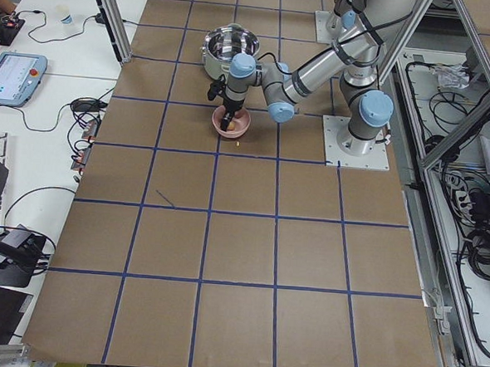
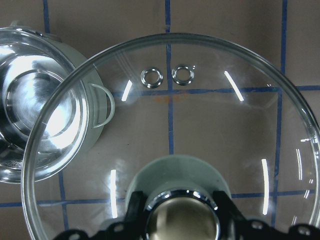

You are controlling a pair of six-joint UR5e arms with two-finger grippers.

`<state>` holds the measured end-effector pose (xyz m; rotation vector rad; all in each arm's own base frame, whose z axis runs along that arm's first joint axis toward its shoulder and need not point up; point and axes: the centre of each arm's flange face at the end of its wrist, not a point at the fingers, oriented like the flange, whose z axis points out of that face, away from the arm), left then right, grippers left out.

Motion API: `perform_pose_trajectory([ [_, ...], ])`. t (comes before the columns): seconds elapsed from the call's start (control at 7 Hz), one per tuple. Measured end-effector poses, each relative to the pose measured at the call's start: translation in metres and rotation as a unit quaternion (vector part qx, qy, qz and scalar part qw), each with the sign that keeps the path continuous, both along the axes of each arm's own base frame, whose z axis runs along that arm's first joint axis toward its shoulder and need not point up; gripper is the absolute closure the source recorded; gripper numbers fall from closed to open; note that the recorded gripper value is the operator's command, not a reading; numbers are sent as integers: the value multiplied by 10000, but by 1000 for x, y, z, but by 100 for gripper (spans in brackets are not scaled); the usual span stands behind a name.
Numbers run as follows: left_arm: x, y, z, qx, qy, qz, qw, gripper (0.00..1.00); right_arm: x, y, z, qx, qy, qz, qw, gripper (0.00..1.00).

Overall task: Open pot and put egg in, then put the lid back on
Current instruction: 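Close the left gripper around the tan egg in the pink bowl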

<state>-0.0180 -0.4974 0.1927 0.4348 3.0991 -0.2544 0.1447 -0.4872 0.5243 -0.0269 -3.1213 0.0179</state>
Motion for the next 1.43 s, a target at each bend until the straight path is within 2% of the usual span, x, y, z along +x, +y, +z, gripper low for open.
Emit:
perform_pose_trajectory([
  [0.14, 0, 0, -1, 1, 6, 19, 10000, 20, 0, 0, 0, 0, 2, -5, 10000, 100],
  [0.29, 0, 0, -1, 7, 12, 28, 10000, 32, -1, 0, 1, -1, 16, -15, 10000, 100],
  [0.57, 0, 0, -2, 18, 24, 31, 10000, 46, -1, 3, 3, -18, 29, -16, 10000, 100],
  [0.71, 0, 0, -3, 26, 27, 42, 10000, 61, 0, 3, 3, -13, 14, 4, 10000, 100],
  [0.86, 0, 0, -3, 34, 32, 67, 10000, 71, -1, 3, 3, -7, -3, 21, 10000, 100],
  [1.0, 0, 0, -3, 43, 38, 94, 9999, 78, -1, 3, 3, -4, -15, 34, 10000, 100],
  [1.43, 0, -1, -3, 53, 40, 149, 9999, 87, 1, 4, 3, -7, -33, 52, 10000, 100],
])
